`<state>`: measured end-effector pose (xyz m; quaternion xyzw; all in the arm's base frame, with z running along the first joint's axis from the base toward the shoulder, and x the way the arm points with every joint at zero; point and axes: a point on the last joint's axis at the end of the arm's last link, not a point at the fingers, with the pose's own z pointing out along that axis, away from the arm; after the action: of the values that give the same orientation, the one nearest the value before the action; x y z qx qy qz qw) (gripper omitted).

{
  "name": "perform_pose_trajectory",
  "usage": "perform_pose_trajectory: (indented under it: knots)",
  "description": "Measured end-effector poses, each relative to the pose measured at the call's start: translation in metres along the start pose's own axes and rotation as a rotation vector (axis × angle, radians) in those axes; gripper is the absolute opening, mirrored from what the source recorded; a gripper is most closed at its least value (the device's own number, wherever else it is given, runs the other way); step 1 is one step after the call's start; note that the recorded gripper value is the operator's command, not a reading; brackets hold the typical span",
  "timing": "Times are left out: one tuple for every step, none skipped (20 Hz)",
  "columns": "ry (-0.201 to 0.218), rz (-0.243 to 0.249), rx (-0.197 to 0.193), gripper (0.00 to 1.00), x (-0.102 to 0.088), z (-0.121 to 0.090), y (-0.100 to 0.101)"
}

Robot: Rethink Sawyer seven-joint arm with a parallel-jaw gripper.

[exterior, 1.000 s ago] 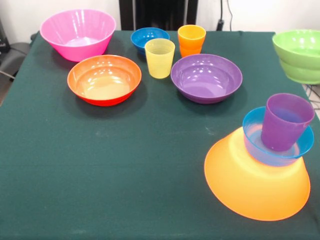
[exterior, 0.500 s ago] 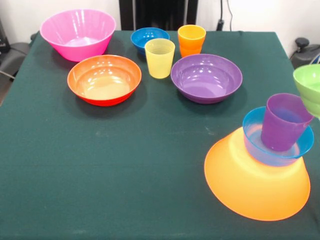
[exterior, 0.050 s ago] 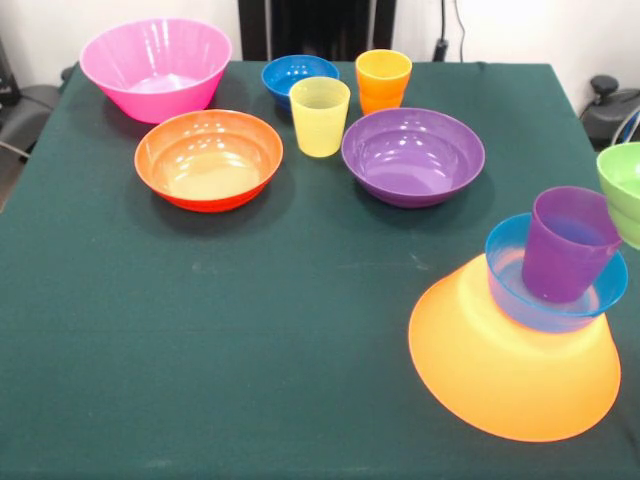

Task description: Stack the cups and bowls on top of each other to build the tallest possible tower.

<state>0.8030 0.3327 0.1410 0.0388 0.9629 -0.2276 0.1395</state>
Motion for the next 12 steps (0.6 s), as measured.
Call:
perform_pose_trajectory:
  knots:
    - [0.001,-0.006,0.003,0.00,0.000,0.000,0.000]
    - [-0.001,-0.018,0.009,0.00,-0.001,-0.002,-0.001]
    - [-0.004,-0.028,0.015,0.00,-0.003,-0.003,-0.001]
    - [-0.005,-0.031,0.018,0.00,-0.004,-0.003,-0.002]
    - [-0.011,-0.047,0.030,0.00,-0.007,-0.006,-0.003]
    - [-0.015,-0.052,0.033,0.00,-0.008,-0.007,-0.003]
    - [-0.017,-0.056,0.036,0.00,-0.008,-0.008,-0.004]
    - [-0.020,-0.058,0.038,0.00,-0.009,-0.008,-0.004]
    - [-0.025,-0.061,0.041,0.00,-0.011,-0.010,-0.004]
    - [-0.031,-0.062,0.044,0.00,-0.011,-0.012,-0.004]
    - [-0.032,-0.063,0.046,0.00,-0.011,-0.013,-0.003]
    - [-0.035,-0.066,0.048,0.00,-0.010,-0.014,-0.002]
